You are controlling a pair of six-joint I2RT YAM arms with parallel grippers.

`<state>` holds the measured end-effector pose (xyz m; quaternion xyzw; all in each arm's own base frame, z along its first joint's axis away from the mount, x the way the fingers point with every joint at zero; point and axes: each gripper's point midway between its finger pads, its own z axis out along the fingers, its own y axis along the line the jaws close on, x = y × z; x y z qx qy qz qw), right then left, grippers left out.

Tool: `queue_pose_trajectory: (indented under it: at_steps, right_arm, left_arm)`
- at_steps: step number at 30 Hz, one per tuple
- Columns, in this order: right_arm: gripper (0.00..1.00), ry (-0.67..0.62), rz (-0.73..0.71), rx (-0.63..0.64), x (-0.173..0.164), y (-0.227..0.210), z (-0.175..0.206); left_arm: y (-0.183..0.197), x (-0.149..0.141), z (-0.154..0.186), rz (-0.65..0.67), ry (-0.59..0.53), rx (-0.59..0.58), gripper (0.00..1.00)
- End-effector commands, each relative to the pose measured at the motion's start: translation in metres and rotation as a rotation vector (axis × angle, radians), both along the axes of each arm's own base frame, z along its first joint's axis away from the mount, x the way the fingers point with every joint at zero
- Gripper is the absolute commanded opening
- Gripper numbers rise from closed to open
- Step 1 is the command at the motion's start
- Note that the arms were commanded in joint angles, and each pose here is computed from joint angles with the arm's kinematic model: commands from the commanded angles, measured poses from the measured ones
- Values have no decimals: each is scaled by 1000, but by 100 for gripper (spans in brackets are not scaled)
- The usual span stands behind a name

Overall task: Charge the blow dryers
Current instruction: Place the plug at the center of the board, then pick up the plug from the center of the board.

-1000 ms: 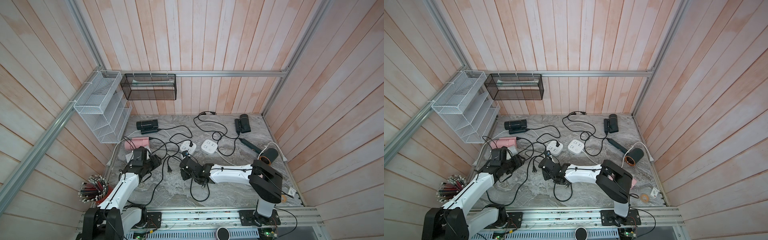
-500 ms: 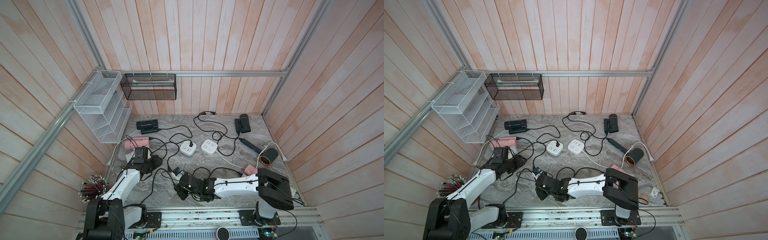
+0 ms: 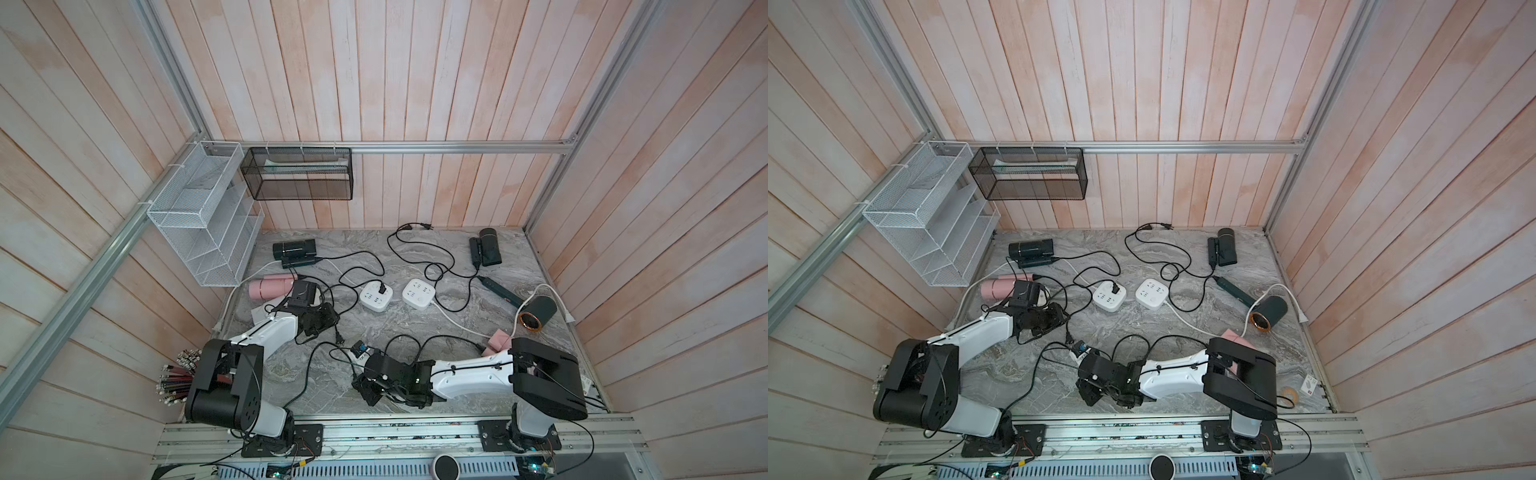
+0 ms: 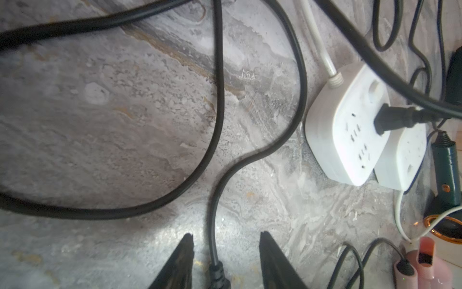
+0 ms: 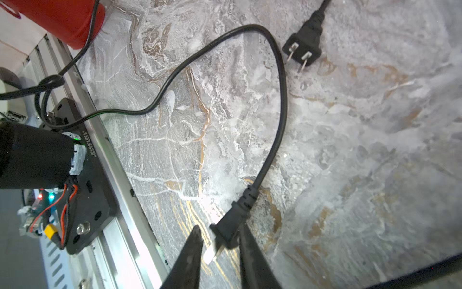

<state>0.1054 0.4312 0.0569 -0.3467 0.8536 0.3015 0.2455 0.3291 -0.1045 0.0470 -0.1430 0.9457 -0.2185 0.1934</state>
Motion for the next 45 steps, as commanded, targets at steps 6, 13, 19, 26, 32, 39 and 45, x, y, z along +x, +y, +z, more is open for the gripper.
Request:
queue_pose_trajectory:
  at_steps: [6, 13, 19, 26, 32, 39, 45]
  right_arm:
    - [41, 1, -9, 46, -2, 3, 9]
    - [45, -38, -51, 92, 8, -4, 36]
    - [45, -38, -122, 149, 36, -7, 57]
    - [44, -39, -183, 183, 65, -2, 68]
    - [43, -1, -198, 205, 76, -4, 60]
    - [41, 52, -236, 193, 88, 3, 46]
    - [39, 85, -296, 155, 99, 11, 28]
  left_arm:
    - [3, 6, -8, 1, 14, 55, 41]
    - [13, 9, 3, 37, -24, 107, 37]
    - [39, 25, 32, 114, -75, 166, 43]
    - [31, 37, 17, 32, -31, 147, 47]
    - [17, 39, 2, -49, -17, 144, 47]
    - [18, 38, -15, -54, 27, 190, 40]
    - [21, 43, -22, -46, 42, 226, 35]
